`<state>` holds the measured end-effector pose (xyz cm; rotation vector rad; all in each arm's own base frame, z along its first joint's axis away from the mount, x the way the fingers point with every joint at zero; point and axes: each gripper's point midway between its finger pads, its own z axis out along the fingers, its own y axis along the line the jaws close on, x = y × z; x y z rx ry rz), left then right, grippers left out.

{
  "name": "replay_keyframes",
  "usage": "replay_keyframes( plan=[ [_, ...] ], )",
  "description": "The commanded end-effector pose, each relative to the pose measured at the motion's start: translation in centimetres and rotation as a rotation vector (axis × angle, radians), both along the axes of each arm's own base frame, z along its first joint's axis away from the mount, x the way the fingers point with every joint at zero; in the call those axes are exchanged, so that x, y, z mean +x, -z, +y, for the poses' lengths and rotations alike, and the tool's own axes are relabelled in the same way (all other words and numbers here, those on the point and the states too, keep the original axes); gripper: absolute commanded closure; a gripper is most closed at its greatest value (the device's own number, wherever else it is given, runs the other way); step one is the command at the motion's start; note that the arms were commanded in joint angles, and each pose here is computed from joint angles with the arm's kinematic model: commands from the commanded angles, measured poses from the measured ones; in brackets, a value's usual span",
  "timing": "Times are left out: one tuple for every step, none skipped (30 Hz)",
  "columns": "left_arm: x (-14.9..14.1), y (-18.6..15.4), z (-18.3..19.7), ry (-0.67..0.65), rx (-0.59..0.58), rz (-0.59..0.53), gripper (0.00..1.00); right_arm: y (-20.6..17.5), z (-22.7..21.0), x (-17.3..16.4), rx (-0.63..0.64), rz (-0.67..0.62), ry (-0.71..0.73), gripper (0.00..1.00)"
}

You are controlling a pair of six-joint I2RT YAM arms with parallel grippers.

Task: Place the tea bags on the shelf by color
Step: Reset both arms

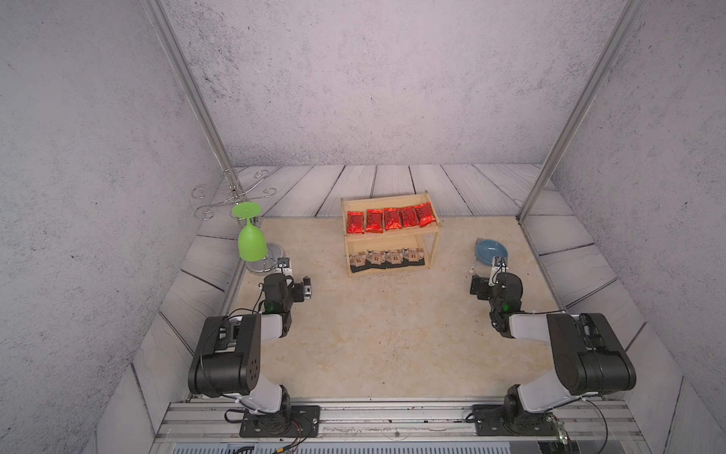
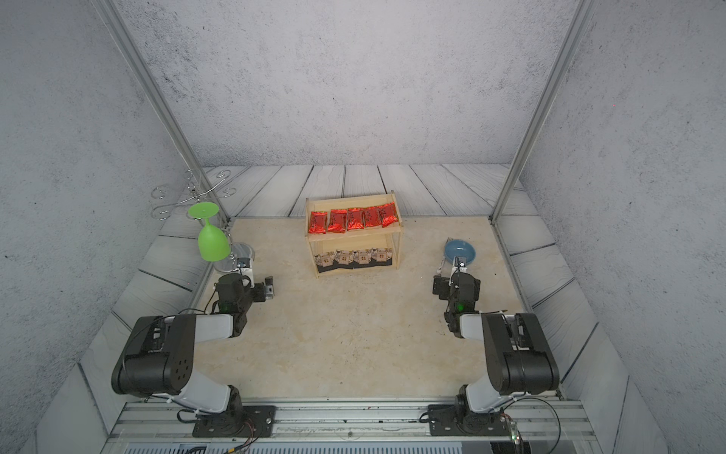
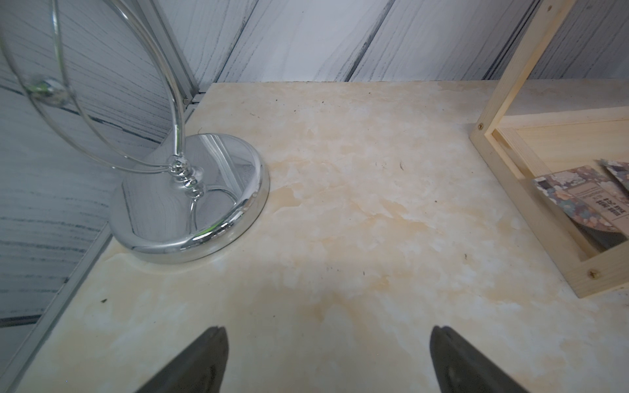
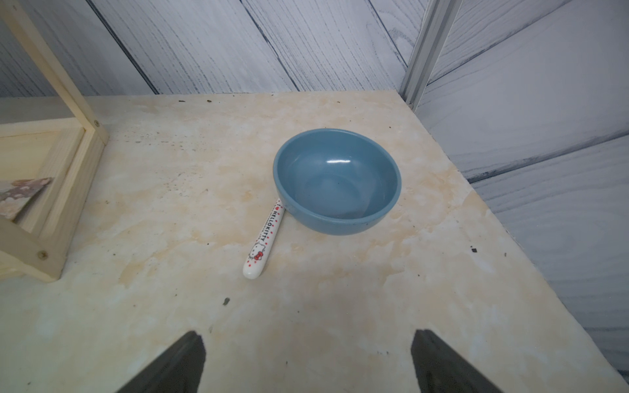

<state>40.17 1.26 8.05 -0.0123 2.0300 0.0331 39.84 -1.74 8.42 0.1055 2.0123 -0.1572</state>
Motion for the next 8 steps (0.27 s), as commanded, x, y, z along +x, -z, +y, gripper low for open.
replay_keyframes(
  plan=[
    [0.57, -0.87, 0.03, 0.004, -0.001, -0.025, 0.02, -0.14, 0.18, 0.40, -0.004, 0.005, -0.018, 0.01],
    [0.59, -0.83, 0.03, 0.004, -0.001, -0.023, 0.02, 0.09, 0.92, 0.76, -0.005, 0.021, -0.064, 0.01],
    [0.56, -0.74, 0.00, 0.006, -0.002, -0.020, 0.02, 0.11, 1.06, 0.79, -0.003, 0.024, -0.073, 0.01],
    [0.58, -0.81, 0.00, 0.006, -0.002, -0.022, 0.02, 0.16, 1.10, 0.78, -0.002, 0.027, -0.074, 0.01],
    [0.57, -0.82, 0.04, 0.005, -0.002, -0.023, 0.02, 0.11, 1.05, 0.78, 0.004, 0.020, -0.071, 0.01],
    [0.56, -0.79, 0.00, 0.006, -0.002, -0.022, 0.02, 0.06, 1.03, 0.70, 0.007, 0.015, -0.068, 0.01],
    [0.55, -0.79, 0.05, 0.004, -0.001, -0.022, 0.02, -0.20, 0.93, 0.45, 0.004, 0.002, -0.065, 0.01],
    [0.58, -0.83, 0.02, 0.005, -0.001, -0.023, 0.01, -0.09, 0.97, 0.33, 0.003, 0.007, -0.066, 0.01]
  ],
)
